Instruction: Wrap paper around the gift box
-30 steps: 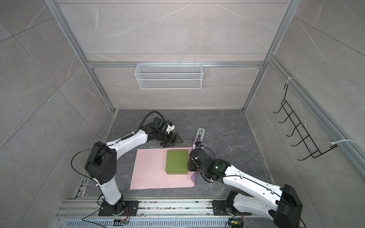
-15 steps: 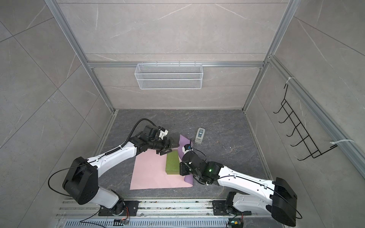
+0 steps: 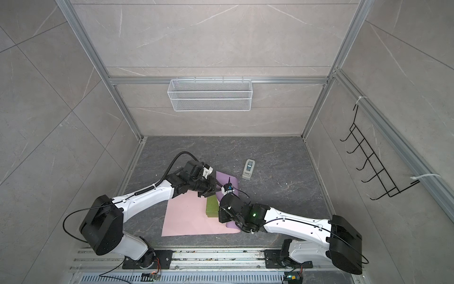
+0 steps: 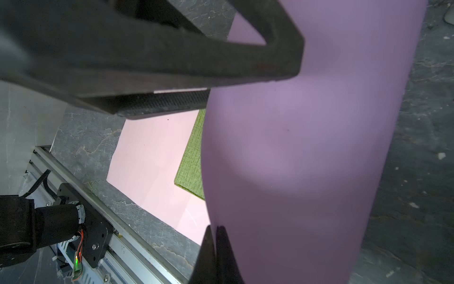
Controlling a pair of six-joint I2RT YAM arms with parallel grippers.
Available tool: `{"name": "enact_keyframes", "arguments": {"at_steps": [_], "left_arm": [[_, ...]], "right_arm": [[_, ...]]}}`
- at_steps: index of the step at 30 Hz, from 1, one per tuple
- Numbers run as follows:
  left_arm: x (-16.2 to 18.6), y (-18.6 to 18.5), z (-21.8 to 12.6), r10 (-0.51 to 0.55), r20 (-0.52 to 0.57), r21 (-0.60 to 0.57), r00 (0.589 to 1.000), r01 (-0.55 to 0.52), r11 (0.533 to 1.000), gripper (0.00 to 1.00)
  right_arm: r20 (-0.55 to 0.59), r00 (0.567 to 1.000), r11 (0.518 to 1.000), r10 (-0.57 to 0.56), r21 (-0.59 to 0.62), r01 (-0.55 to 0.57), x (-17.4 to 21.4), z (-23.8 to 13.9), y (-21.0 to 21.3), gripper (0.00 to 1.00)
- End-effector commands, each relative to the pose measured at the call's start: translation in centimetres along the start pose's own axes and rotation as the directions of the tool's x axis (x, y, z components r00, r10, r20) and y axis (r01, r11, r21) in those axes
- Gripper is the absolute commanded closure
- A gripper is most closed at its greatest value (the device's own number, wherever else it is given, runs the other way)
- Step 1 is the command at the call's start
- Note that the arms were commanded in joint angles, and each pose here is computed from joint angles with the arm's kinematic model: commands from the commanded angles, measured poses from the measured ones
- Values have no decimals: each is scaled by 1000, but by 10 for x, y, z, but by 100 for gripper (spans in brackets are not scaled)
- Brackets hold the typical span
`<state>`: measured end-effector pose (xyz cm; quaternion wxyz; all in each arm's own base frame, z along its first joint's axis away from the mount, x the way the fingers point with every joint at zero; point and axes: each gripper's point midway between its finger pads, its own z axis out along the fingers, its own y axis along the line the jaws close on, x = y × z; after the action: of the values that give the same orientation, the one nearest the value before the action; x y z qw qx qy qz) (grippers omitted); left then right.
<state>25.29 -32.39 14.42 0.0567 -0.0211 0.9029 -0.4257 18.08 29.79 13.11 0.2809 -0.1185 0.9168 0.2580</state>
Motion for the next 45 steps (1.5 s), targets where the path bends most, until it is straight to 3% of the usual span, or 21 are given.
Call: {"name": "enact_keyframes", "arguments": {"at_steps": [1,11,14,19,20,24,29,33,40,45], "left_arm": [[-1,8,4,5,5,-37,1000,-5,999,68],[-3,16,3,32,20,-78,999,-31,996,93],[-3,18,3,50,17,-81,999,-49,996,100],[-4,11,-2,122,8,-49,993,-121,991,100],[-3,10,-3,138,4,-44,990,-138,989,100],[-3,13,-7,154,-5,-24,988,-154,988,100],[-1,18,-14,166,-23,4,986,-166,986,100],[-1,26,-21,162,-26,-2,986,-163,987,100],[-4,37,-33,163,-24,-2,986,-163,987,100],[-1,44,-34,154,-37,-7,987,-154,988,100]], "right_arm": [[33,999,1000,23,-6,-23,-9,2,8,100],[40,999,1000,22,7,-23,-9,5,8,98],[48,999,1000,6,-3,-6,-12,-1,11,83],[55,995,994,-82,-64,85,-18,-24,22,53],[53,992,990,-112,-78,116,-19,-30,25,41],[54,985,982,-166,-84,170,-28,-53,20,28],[45,996,991,-75,-105,79,-44,-59,-4,18],[-33,998,996,46,-70,-48,-48,-43,-34,6],[-108,979,985,174,-1,-175,-52,-6,-70,3],[-148,972,983,180,3,-181,-52,12,-74,2]]}}
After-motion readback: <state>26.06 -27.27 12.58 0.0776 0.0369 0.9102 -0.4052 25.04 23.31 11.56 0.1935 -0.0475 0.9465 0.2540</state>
